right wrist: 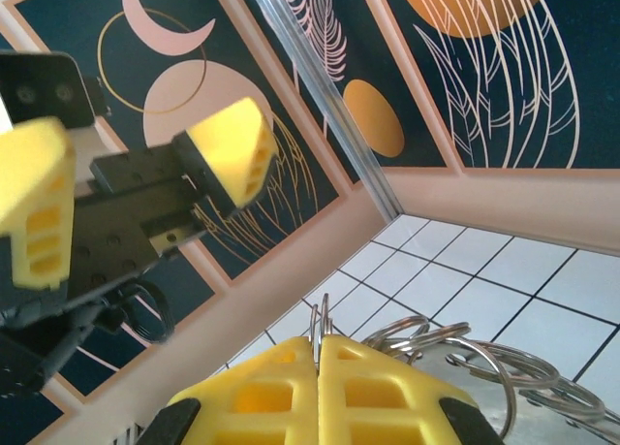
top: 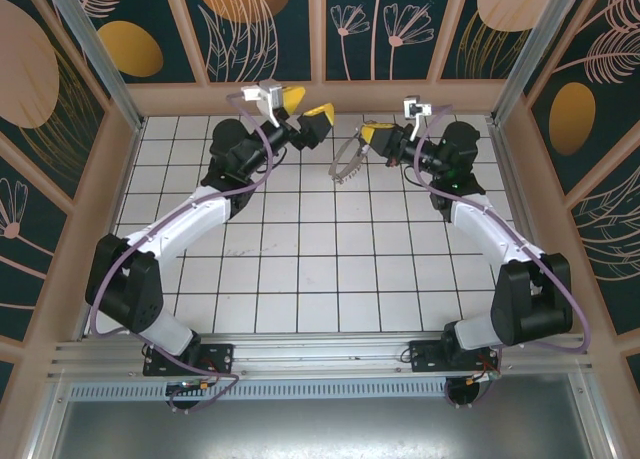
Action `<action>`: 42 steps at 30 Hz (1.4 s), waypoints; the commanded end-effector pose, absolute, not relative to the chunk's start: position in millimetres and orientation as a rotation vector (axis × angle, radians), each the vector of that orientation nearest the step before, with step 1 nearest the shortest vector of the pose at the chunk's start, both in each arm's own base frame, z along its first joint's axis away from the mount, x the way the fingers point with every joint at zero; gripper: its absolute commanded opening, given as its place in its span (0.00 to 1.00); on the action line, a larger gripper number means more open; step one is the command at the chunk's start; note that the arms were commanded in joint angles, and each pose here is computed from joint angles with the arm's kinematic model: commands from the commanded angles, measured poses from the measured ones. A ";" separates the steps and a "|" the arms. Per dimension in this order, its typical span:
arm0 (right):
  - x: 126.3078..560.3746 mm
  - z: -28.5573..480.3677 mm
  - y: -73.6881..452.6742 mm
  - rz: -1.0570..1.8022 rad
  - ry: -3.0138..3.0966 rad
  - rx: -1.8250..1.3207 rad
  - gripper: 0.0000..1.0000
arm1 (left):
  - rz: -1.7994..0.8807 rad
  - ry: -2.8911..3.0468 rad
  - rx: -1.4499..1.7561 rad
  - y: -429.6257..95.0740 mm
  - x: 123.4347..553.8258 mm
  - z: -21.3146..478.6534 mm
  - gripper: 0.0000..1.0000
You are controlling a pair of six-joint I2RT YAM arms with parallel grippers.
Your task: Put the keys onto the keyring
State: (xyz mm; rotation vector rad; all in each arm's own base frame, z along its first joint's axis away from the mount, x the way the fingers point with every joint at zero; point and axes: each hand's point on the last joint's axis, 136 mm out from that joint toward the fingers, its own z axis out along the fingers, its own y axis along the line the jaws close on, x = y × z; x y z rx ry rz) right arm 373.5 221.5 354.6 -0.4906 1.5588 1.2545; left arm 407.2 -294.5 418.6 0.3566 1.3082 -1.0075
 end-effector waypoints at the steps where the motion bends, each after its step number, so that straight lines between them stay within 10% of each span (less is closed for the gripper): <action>1: 377.3 364.7 222.9 1.202 1.536 -0.568 0.00 | -0.811 1.377 0.276 -273.1 426.7 423.7 0.99; 42: 441.4 319.2 236.9 1.193 1.807 -0.748 0.00 | -0.651 1.658 0.499 -270.7 479.5 349.8 0.99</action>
